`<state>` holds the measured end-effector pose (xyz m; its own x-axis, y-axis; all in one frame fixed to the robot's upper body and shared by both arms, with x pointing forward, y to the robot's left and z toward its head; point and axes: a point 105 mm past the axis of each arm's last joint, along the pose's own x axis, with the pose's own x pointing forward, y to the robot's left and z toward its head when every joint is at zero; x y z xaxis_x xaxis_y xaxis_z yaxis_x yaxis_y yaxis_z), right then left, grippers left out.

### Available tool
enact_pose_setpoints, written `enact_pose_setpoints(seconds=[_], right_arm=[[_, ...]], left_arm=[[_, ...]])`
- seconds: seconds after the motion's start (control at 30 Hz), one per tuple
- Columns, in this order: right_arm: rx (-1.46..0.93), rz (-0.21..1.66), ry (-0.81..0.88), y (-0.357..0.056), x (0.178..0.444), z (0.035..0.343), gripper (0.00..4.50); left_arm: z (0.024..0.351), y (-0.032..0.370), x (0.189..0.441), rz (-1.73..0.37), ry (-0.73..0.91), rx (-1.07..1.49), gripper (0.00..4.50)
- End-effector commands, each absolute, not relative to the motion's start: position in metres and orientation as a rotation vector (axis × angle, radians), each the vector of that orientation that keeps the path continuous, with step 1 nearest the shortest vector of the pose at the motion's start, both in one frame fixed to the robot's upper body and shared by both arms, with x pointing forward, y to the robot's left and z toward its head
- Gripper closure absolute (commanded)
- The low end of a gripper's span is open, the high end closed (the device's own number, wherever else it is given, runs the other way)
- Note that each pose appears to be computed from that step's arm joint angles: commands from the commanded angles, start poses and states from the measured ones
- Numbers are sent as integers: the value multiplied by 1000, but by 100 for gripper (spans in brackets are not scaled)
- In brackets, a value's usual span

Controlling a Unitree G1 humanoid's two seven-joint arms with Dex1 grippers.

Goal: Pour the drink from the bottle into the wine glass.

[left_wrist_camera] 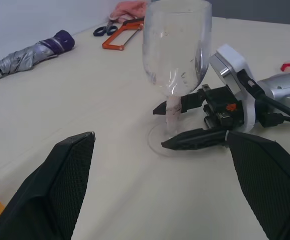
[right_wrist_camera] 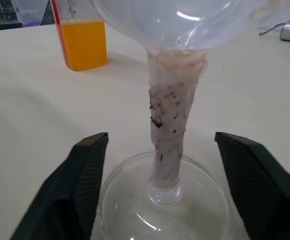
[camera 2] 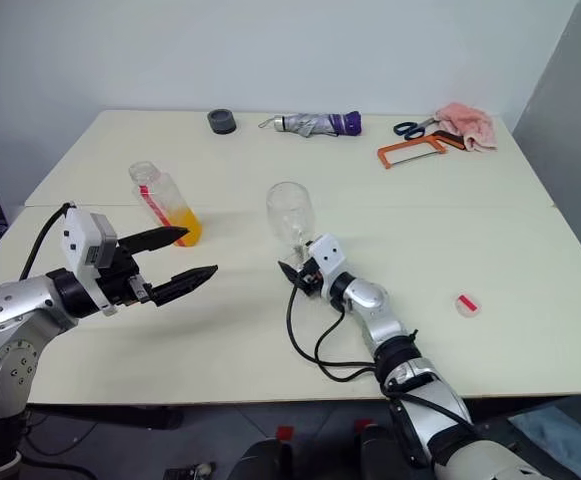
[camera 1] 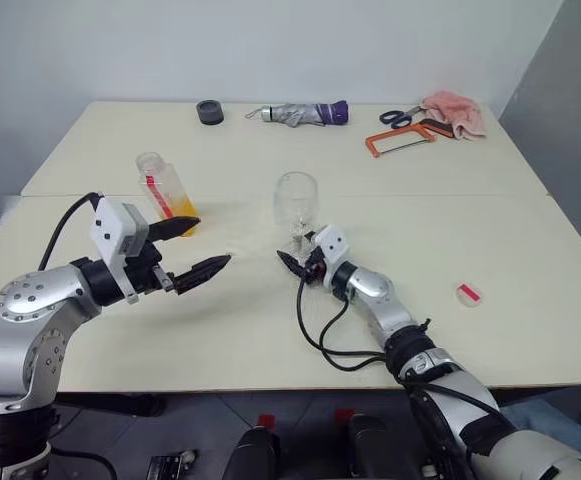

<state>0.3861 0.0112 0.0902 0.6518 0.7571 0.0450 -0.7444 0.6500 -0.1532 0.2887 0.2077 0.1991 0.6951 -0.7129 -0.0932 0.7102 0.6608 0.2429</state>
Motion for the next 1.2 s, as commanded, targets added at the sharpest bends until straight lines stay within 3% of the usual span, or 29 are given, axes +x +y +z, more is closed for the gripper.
enact_pose_setpoints(seconds=[0.03, 0.6, 0.93, 1.2], right_arm=[[-112, 862, -157, 10, 384, 102, 5], [-154, 818, -140, -20, 372, 95, 5], [-246, 697, -180, -71, 339, 99, 5], [-226, 657, -272, -93, 309, 129, 5]], left_arm=[[214, 206, 289, -812, -74, 302, 0], [214, 206, 293, -742, -160, 252, 0], [198, 199, 293, -723, -205, 261, 0], [194, 198, 292, -722, -203, 233, 0]])
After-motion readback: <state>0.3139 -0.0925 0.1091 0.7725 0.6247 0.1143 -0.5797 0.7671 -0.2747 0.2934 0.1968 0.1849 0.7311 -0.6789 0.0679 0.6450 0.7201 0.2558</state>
